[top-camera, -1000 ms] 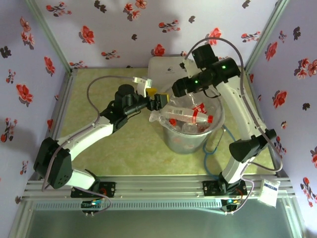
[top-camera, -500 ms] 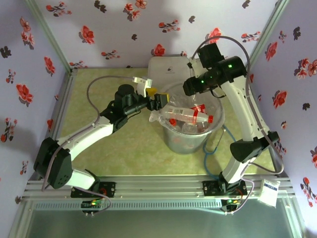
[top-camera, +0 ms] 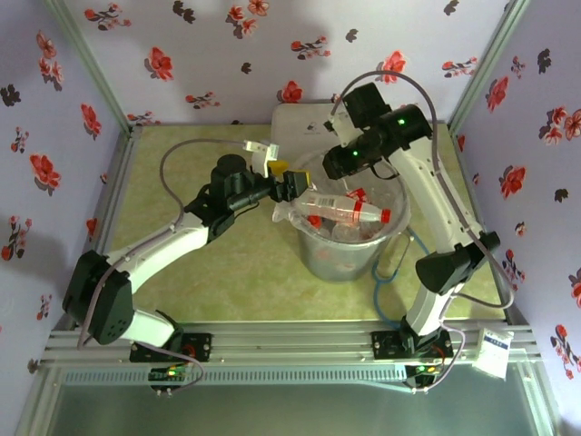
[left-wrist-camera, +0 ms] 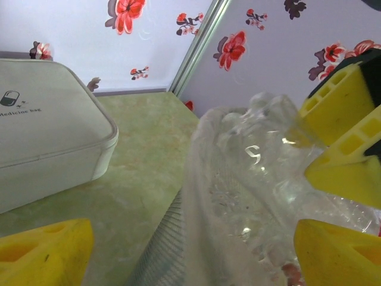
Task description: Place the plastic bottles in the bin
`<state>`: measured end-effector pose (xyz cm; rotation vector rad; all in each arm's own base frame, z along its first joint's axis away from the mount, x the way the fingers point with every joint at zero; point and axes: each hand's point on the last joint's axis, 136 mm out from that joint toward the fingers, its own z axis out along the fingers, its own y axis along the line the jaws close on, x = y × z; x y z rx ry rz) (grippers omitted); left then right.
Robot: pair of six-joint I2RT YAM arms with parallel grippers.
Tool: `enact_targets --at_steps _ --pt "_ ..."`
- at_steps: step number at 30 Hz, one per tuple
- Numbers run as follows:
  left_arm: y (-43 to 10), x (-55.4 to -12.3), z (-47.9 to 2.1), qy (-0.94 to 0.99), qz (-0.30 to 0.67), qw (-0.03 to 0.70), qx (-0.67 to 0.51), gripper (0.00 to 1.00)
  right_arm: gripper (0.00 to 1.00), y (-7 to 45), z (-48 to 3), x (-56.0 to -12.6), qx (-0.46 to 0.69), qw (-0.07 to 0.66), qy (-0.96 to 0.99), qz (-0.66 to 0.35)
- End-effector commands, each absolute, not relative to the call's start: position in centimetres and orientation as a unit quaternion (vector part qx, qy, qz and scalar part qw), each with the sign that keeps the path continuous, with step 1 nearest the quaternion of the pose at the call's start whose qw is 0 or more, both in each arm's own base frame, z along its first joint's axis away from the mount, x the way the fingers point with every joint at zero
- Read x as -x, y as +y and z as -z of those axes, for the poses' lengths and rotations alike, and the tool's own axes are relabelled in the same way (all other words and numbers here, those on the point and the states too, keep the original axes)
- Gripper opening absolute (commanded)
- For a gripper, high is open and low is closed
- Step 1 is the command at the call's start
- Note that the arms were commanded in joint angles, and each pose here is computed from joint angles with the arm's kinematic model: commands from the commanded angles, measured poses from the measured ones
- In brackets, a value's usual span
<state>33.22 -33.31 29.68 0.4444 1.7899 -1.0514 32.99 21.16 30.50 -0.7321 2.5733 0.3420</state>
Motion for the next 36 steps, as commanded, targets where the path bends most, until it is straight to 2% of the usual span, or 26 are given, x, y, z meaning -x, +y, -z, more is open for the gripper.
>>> enact_targets --at_steps 1,5,13,16,20,29,36 --pt "-33.7 -33.4 -31.9 0.716 0.446 0.506 -0.182 0.88 0.47 21.6 -26.1 -30.3 0.284 0.11 0.945 -0.116" --pt "-33.7 -33.3 -32.1 0.714 0.447 0.507 -0.183 0.88 0.47 21.5 -26.0 -30.1 0.28 0.108 0.947 -0.117" --pt "-33.7 -33.2 -32.7 0.709 0.449 0.511 -0.184 0.88 0.55 21.6 -29.7 -31.4 0.259 0.178 0.941 -0.128" --pt "-33.5 -33.1 -33.2 0.706 0.447 0.517 -0.187 0.89 0.55 21.5 -30.4 -31.7 0.253 0.191 0.94 -0.129" --pt "-32.9 -32.8 -34.2 0.7 0.443 0.527 -0.191 0.9 0.5 21.5 -29.4 -31.5 0.255 0.171 0.943 -0.131" --pt "-31.0 -33.0 -35.5 0.701 0.429 0.54 -0.18 0.93 0.47 21.7 -25.4 -29.9 0.253 0.114 0.95 -0.141" --pt "-30.3 -33.2 -35.4 0.704 0.425 0.543 -0.171 0.93 0.47 23.2 -24.0 -29.1 0.252 0.098 0.945 -0.182"
